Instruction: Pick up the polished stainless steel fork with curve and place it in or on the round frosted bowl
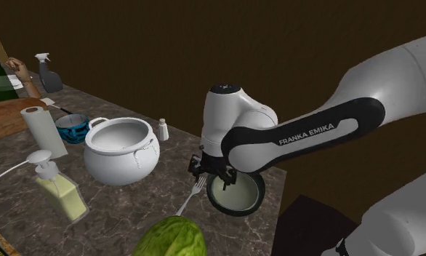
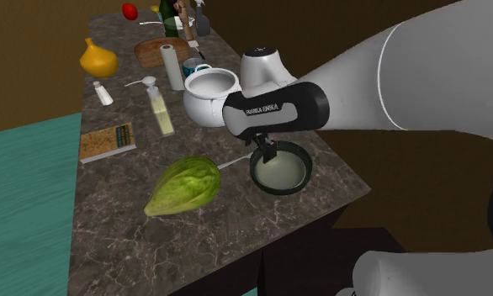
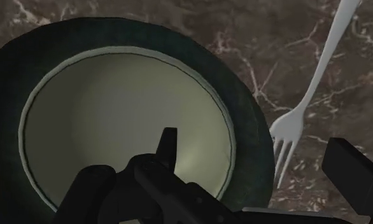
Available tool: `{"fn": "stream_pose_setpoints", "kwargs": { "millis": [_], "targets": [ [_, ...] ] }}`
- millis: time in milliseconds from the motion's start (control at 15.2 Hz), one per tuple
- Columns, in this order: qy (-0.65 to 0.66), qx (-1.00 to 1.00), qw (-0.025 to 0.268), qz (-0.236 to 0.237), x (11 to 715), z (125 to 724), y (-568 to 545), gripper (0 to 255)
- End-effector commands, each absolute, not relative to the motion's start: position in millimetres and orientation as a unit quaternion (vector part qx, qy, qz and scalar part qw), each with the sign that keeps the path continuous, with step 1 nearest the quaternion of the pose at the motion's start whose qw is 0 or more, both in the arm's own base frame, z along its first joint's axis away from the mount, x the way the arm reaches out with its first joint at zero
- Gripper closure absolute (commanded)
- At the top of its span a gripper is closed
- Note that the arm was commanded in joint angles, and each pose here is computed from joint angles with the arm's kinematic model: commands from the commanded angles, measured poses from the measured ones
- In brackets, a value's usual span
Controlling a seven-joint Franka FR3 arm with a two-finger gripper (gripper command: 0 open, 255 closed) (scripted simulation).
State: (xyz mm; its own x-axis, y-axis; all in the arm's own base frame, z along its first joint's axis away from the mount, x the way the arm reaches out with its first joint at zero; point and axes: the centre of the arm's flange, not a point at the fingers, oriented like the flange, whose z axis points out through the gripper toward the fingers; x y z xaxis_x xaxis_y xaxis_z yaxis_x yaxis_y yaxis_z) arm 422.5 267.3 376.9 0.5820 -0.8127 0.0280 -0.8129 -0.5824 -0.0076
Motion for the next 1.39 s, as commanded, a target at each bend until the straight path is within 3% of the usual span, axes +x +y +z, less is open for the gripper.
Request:
{"fn": "stream_pose_setpoints", "kwargs": {
  "millis": [0,264,726,1254,1320],
  "targets": [
    [-0.495,0.869,0.004,0.022,442.6,360.9,277.3,0],
    [-0.554,0.832,0.010,0.033,478.5,334.0,289.8,0],
    [-0.554,0.832,0.010,0.033,480.1,297.2,287.8,0],
    [-0.554,0.832,0.010,0.033,480.2,294.1,287.7,0],
    [-0.554,0.832,0.010,0.033,482.3,295.4,287.8,255]
  ]
}}
